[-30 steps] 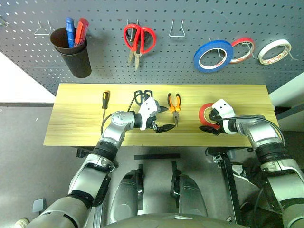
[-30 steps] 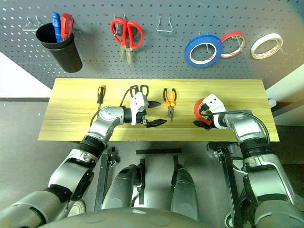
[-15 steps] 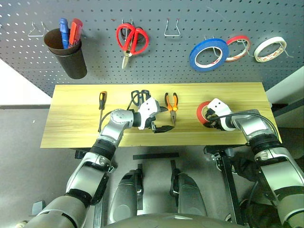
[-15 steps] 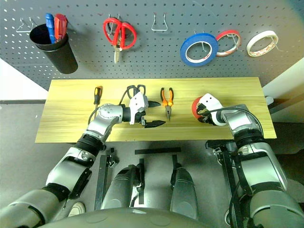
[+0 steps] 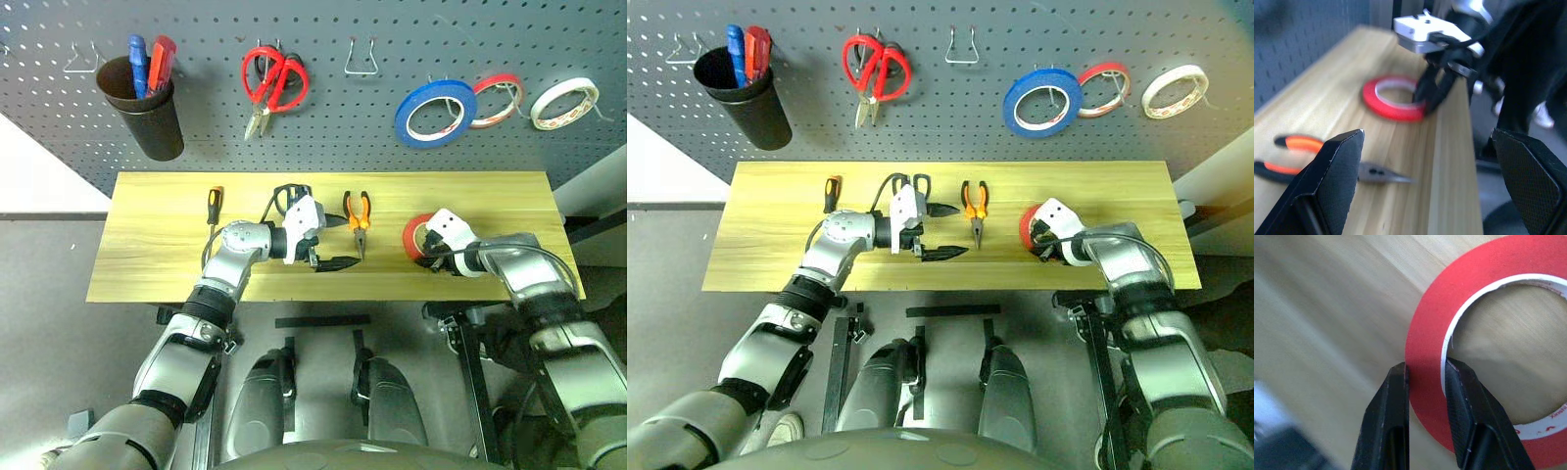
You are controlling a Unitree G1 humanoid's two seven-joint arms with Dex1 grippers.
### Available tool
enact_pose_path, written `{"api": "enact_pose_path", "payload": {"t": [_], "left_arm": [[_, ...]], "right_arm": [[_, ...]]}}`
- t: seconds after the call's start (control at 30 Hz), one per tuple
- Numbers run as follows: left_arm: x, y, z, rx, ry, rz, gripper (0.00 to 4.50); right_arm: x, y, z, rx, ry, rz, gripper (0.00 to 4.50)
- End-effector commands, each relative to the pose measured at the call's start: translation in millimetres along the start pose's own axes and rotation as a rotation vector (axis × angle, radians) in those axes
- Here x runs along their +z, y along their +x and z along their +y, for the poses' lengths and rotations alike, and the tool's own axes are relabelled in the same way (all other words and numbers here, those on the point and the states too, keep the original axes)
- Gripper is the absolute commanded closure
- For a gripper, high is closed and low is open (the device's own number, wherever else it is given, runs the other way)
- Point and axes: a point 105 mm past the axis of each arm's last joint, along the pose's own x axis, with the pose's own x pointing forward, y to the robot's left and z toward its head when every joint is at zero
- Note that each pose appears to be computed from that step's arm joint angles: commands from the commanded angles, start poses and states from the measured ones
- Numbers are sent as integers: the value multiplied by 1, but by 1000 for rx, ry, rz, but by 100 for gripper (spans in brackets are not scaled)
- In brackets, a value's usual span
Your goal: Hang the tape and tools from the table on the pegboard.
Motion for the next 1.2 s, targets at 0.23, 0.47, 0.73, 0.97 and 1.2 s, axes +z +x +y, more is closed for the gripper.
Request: {"api": "enact_pose_path", "payload": {"t": [0.23,0.47,0.73,0.97,1.2], "left_arm": [[36,-38,-5,-64,2,-241,11],[71,-40,7,-63,33,-363,11],[102,-32,19,-45,98,-447,11],[112,-23,24,-36,117,-489,11],[108,-16,29,-13,106,-464,11]], "right_arm": [[65,-92,41,-105,-104,-348,383],[102,-127,41,-232,-195,-475,383],[117,-134,2,-390,-248,-506,383],[118,-112,-38,-431,-255,-483,383],[121,-88,-70,-452,-224,-481,383]]}}
